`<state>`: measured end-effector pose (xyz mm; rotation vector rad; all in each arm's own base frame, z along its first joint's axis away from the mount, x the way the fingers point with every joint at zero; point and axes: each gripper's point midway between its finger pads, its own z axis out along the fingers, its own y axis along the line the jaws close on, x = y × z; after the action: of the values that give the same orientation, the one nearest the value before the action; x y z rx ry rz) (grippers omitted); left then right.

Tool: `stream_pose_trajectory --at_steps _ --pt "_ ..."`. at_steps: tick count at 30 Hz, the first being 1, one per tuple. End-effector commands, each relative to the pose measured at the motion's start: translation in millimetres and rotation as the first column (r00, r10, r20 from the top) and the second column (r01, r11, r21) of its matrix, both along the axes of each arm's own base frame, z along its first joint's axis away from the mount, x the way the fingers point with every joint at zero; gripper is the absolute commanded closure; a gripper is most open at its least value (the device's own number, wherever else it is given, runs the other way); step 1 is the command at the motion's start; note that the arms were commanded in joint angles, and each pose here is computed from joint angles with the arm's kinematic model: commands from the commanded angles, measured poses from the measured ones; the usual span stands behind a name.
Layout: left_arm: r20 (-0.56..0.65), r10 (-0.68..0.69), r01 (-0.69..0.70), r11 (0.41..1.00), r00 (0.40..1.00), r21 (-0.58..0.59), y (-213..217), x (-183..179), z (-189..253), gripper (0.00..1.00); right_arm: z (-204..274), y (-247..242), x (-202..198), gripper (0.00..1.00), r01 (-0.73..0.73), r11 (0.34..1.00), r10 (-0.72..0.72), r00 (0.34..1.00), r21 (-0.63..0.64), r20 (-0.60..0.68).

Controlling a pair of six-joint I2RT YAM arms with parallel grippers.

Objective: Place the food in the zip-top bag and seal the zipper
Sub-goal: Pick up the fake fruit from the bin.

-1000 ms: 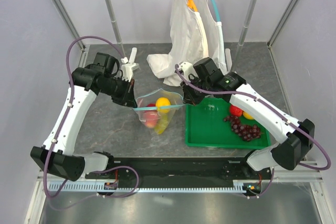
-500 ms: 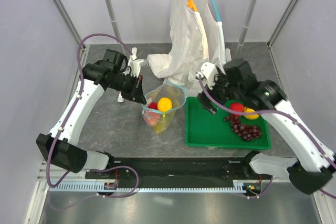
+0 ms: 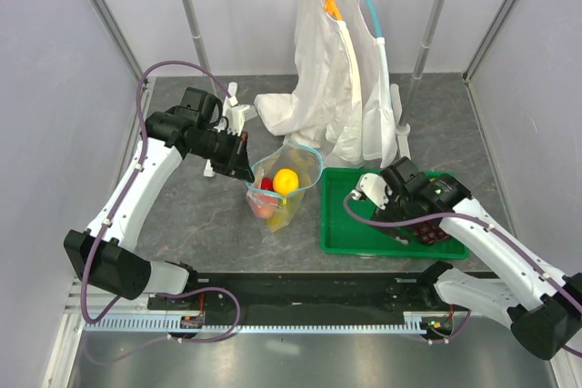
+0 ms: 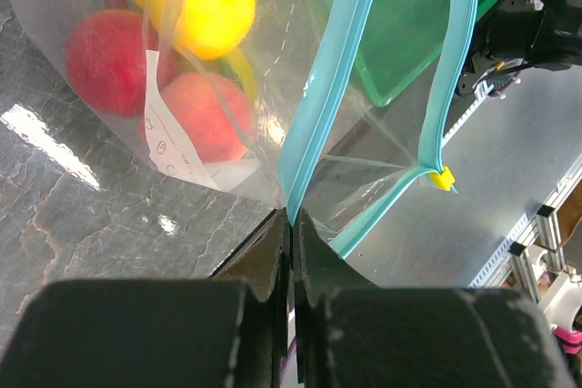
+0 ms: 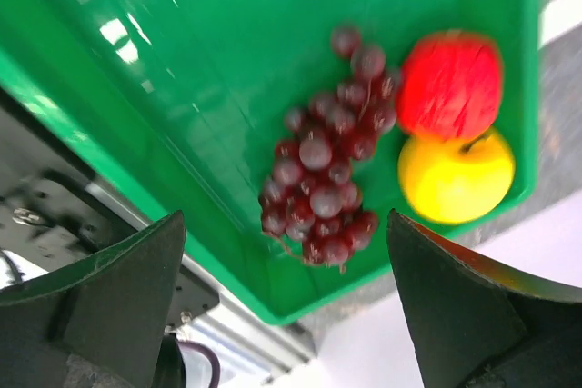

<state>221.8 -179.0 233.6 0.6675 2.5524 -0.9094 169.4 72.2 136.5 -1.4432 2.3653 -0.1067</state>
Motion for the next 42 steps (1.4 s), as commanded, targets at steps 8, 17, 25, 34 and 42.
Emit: stream_pose_trajectory --at_steps 8,17,25,34,42 --pt "0.008 -0.002 0.002 1.000 1.000 -0.029 -4.4 -3.9 3.9 0.98 -43.4 -44.9 19.4 0.02 0.197 0.960 -0.207 0.978 -0.197 -0.032" --pt "0.018 -0.006 0.007 0.999 1.000 -0.032 -4.2 -4.7 5.4 0.98 -86.6 -62.4 17.7 0.03 0.201 0.952 -0.242 0.956 -0.232 -0.165" --pt "0.014 -0.006 0.006 1.000 1.000 -0.024 -3.7 -3.2 2.9 0.98 -113.8 -51.5 17.2 0.21 0.100 0.976 -0.155 0.944 -0.192 -0.293" --pt "0.021 -0.006 0.006 1.000 1.000 -0.003 0.4 -4.9 -1.4 0.98 -89.7 -20.9 23.0 0.84 0.038 0.999 -0.045 0.947 -0.030 -0.317" --pt "0.005 -0.005 0.005 1.000 1.000 0.001 0.3 -5.5 -4.7 0.98 -28.1 10.4 2.2 1.00 -0.170 0.972 0.212 0.933 0.163 -0.289"
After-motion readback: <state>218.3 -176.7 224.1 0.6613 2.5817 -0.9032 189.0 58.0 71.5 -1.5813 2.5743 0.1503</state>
